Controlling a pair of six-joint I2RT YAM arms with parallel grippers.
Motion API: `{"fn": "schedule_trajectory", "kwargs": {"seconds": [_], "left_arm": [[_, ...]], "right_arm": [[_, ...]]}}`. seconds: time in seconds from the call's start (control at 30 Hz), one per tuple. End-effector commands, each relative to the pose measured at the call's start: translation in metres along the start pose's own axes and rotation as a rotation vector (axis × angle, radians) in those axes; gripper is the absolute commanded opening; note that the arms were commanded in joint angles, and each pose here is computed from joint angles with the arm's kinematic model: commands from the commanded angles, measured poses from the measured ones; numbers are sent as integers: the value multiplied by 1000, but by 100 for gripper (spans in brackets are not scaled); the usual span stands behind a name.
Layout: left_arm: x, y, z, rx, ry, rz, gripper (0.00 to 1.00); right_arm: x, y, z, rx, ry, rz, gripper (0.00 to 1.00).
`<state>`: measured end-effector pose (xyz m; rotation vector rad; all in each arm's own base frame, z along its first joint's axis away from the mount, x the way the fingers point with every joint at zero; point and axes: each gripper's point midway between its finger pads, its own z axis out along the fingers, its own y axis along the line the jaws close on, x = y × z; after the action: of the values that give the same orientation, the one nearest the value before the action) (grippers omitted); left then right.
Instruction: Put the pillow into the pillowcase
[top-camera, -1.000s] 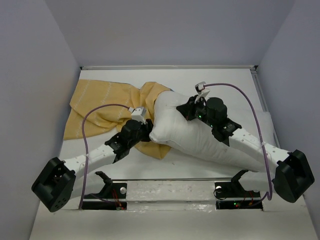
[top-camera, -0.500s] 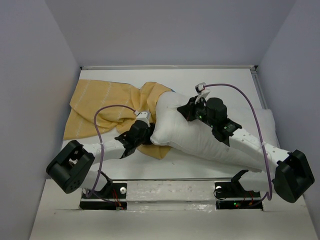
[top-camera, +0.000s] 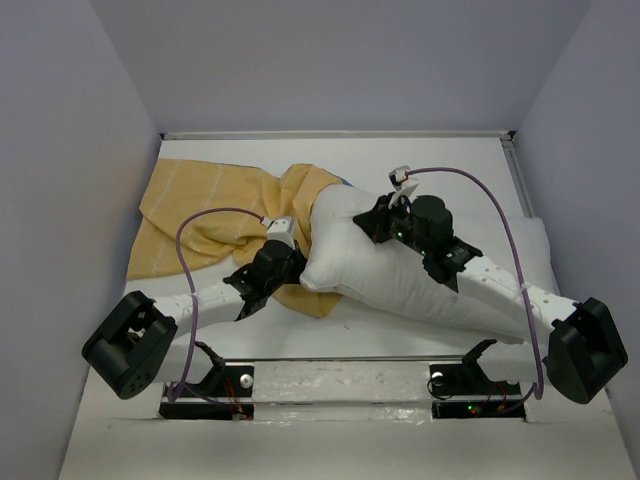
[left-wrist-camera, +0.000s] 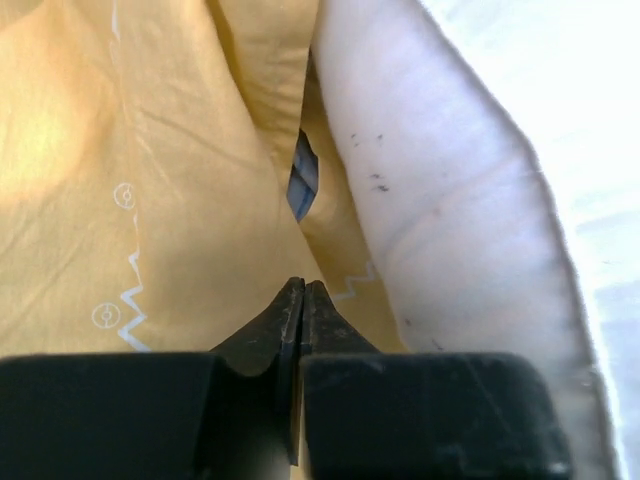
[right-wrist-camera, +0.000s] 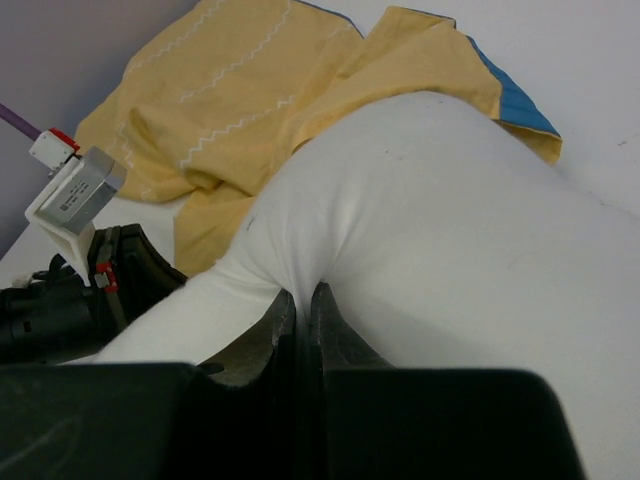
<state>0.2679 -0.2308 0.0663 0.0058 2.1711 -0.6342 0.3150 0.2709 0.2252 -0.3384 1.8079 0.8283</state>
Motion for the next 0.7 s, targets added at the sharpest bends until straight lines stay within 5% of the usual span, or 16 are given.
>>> {"fn": "schedule_trajectory", "kwargs": {"seconds": [0.0, 0.07, 0.3, 0.4, 0.57, 0.67], "left_arm": [[-9, -8, -1, 27, -32, 5, 32], [-14, -7, 4, 7, -44, 3, 76], [-31, -3, 29, -82, -96, -5, 75], [-26, -3, 39, -85, -76, -1, 63], [-24, 3, 40, -100, -86, -1, 21], [-24, 5, 34, -98, -94, -2, 6]], "right_arm": [[-40, 24, -3, -90, -147, -5, 0], [-41, 22, -4, -79, -153, -6, 0], [-40, 22, -5, -91, -148, 0, 0], [-38, 21, -4, -91, -145, 0, 0], [-35, 21, -5, -98, -142, 7, 0], [-32, 20, -3, -95, -136, 10, 0]]}}
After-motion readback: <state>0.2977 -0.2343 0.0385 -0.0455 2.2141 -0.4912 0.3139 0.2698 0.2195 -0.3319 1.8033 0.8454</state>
